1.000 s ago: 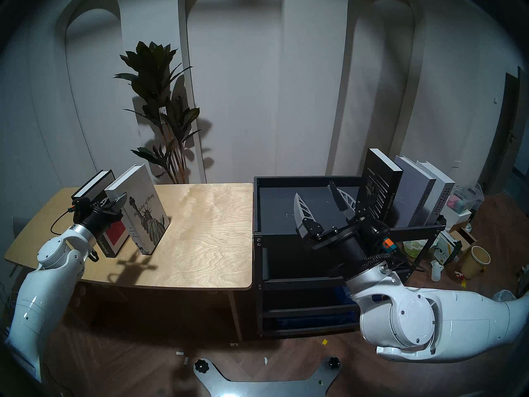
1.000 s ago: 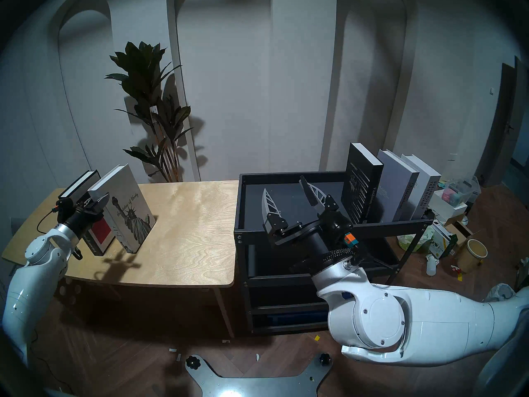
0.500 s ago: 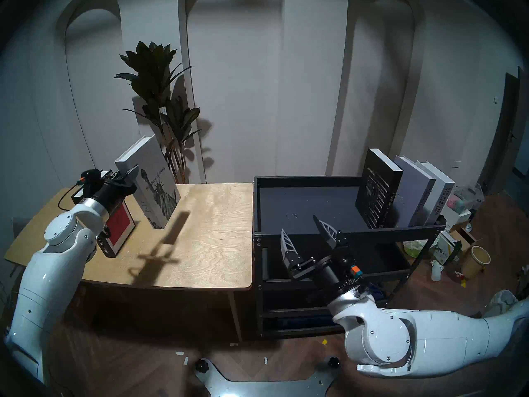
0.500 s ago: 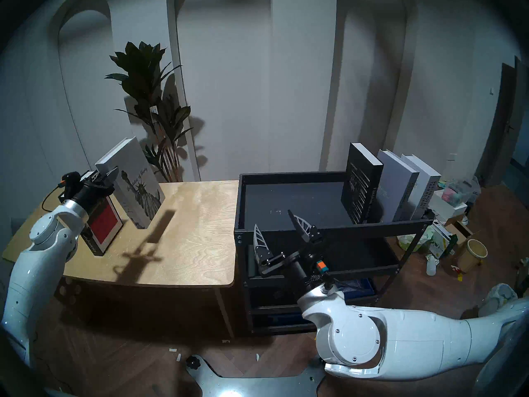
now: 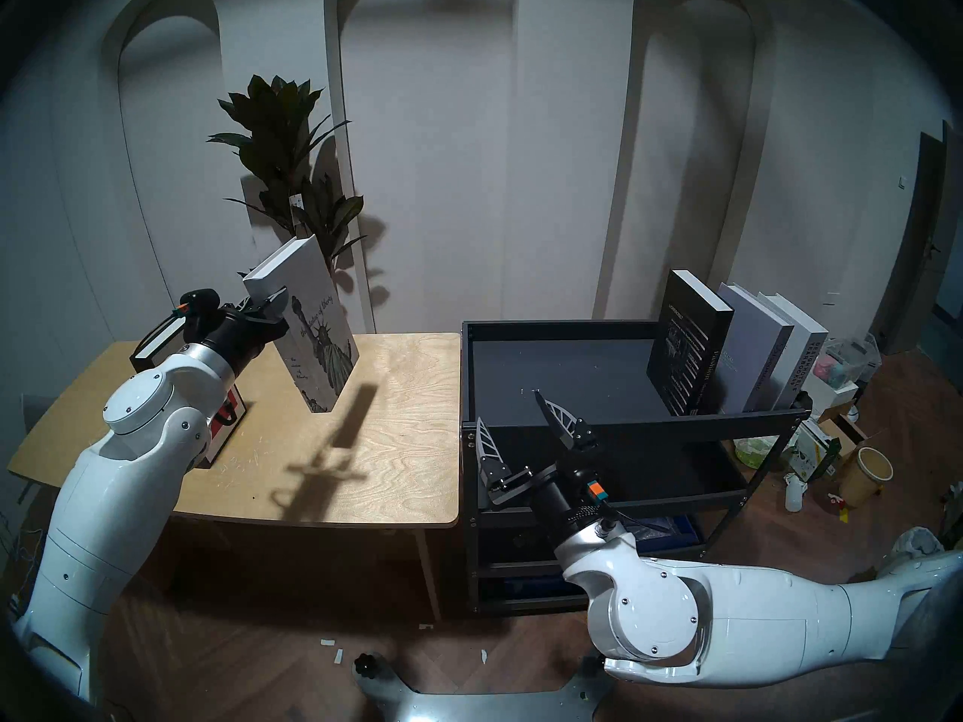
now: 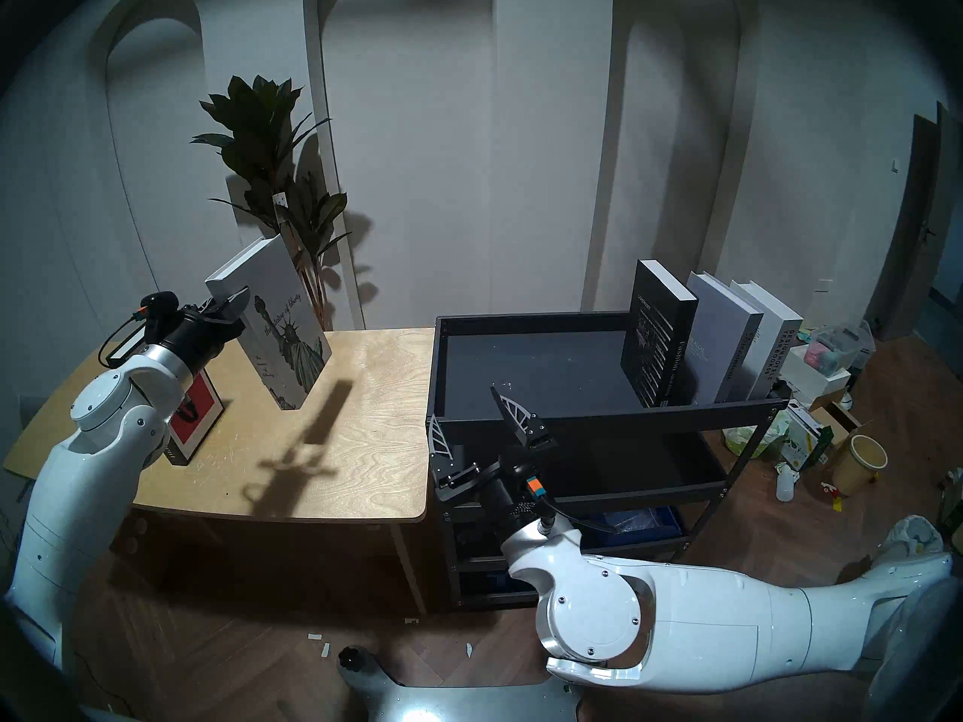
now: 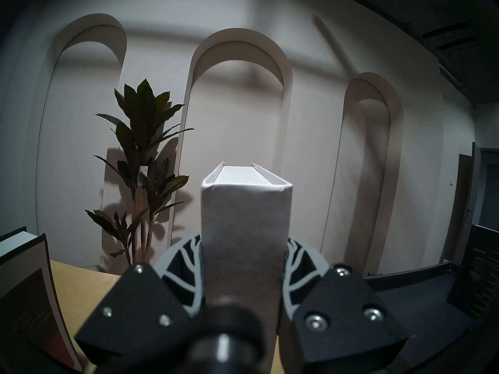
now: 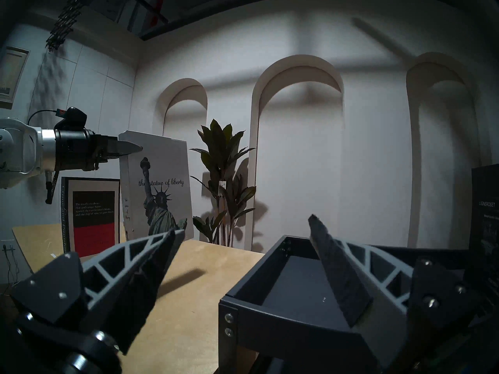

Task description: Move the books from the display table onto the shelf, standing them upright with spines facing out and tallest at one end

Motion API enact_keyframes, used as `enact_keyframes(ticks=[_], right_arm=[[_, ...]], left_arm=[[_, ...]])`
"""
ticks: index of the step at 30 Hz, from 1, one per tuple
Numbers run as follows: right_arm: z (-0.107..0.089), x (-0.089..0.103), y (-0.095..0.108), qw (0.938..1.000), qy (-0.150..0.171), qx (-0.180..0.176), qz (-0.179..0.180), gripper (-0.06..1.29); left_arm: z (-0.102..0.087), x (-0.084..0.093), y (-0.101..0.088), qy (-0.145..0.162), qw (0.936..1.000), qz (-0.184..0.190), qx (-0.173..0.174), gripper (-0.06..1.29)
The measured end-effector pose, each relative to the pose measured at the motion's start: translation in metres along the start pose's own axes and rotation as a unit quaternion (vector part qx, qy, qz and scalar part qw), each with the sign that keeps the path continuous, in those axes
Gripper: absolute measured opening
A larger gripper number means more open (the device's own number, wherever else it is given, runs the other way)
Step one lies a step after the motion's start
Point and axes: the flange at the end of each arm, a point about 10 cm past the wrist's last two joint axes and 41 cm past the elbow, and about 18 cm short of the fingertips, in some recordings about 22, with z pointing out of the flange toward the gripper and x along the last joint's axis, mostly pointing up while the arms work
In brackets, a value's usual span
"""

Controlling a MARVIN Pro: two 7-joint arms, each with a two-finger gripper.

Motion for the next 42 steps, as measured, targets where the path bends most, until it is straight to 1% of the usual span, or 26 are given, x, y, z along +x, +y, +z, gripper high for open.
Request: enact_keyframes(ticks=[4,8,11,13,15,16,20,21,23,25,28,29,32,33,35,36,42], right_arm=[[0.010,-0.001,-0.007,1.0000,0.004,0.000,-0.005,1.21],[0.020,-0.005,-0.015,0.9999,0.005,-0.002,-0.013,1.21],[0.023,-0.007,-0.018,0.9999,0.004,-0.002,-0.015,1.21],[0.028,-0.009,-0.025,0.9998,0.004,-0.002,-0.019,1.21],[0.030,-0.010,-0.027,0.9998,0.005,-0.002,-0.020,1.21],[0.033,-0.011,-0.032,0.9997,0.004,-0.001,-0.022,1.21],[0.038,-0.014,-0.042,0.9996,0.004,0.003,-0.027,1.21],[0.040,-0.015,-0.047,0.9996,0.003,0.005,-0.029,1.21],[0.041,-0.015,-0.050,0.9995,0.003,0.007,-0.030,1.21],[0.044,-0.017,-0.060,0.9993,0.003,0.013,-0.035,1.21],[0.049,-0.018,-0.068,0.9990,0.004,0.019,-0.040,1.21],[0.053,-0.017,-0.074,0.9987,0.006,0.023,-0.045,1.21],[0.057,-0.016,-0.082,0.9983,0.008,0.029,-0.050,1.21],[0.060,-0.014,-0.087,0.9979,0.010,0.034,-0.054,1.21],[0.062,-0.013,-0.091,0.9976,0.012,0.038,-0.056,1.21],[0.066,-0.011,-0.096,0.9972,0.014,0.042,-0.060,1.21],[0.075,-0.003,-0.114,0.9962,0.023,0.051,-0.067,1.21]], left_arm=[[-0.002,0.005,0.006,-0.002,0.9997,-0.004,0.023,0.36],[-0.005,0.014,0.015,0.002,0.9989,-0.009,0.045,0.36],[-0.007,0.018,0.019,0.004,0.9986,-0.011,0.051,0.36],[-0.010,0.025,0.029,0.007,0.9980,-0.016,0.060,0.36],[-0.012,0.027,0.032,0.008,0.9979,-0.017,0.062,0.36],[-0.014,0.031,0.038,0.009,0.9976,-0.022,0.065,0.36],[-0.019,0.034,0.054,0.006,0.9974,-0.032,0.064,0.36],[-0.022,0.034,0.063,0.002,0.9974,-0.037,0.062,0.36],[-0.023,0.034,0.066,0.000,0.9974,-0.038,0.060,0.36],[-0.028,0.033,0.083,-0.011,0.9973,-0.048,0.054,0.36],[-0.034,0.032,0.097,-0.019,0.9971,-0.055,0.050,0.36],[-0.038,0.033,0.106,-0.023,0.9968,-0.060,0.048,0.36],[-0.043,0.035,0.116,-0.028,0.9964,-0.065,0.047,0.36],[-0.046,0.036,0.121,-0.031,0.9961,-0.068,0.047,0.36],[-0.048,0.037,0.124,-0.033,0.9959,-0.070,0.048,0.36],[-0.051,0.037,0.129,-0.036,0.9955,-0.072,0.050,0.36],[-0.058,0.038,0.139,-0.048,0.9937,-0.081,0.061,0.36]])
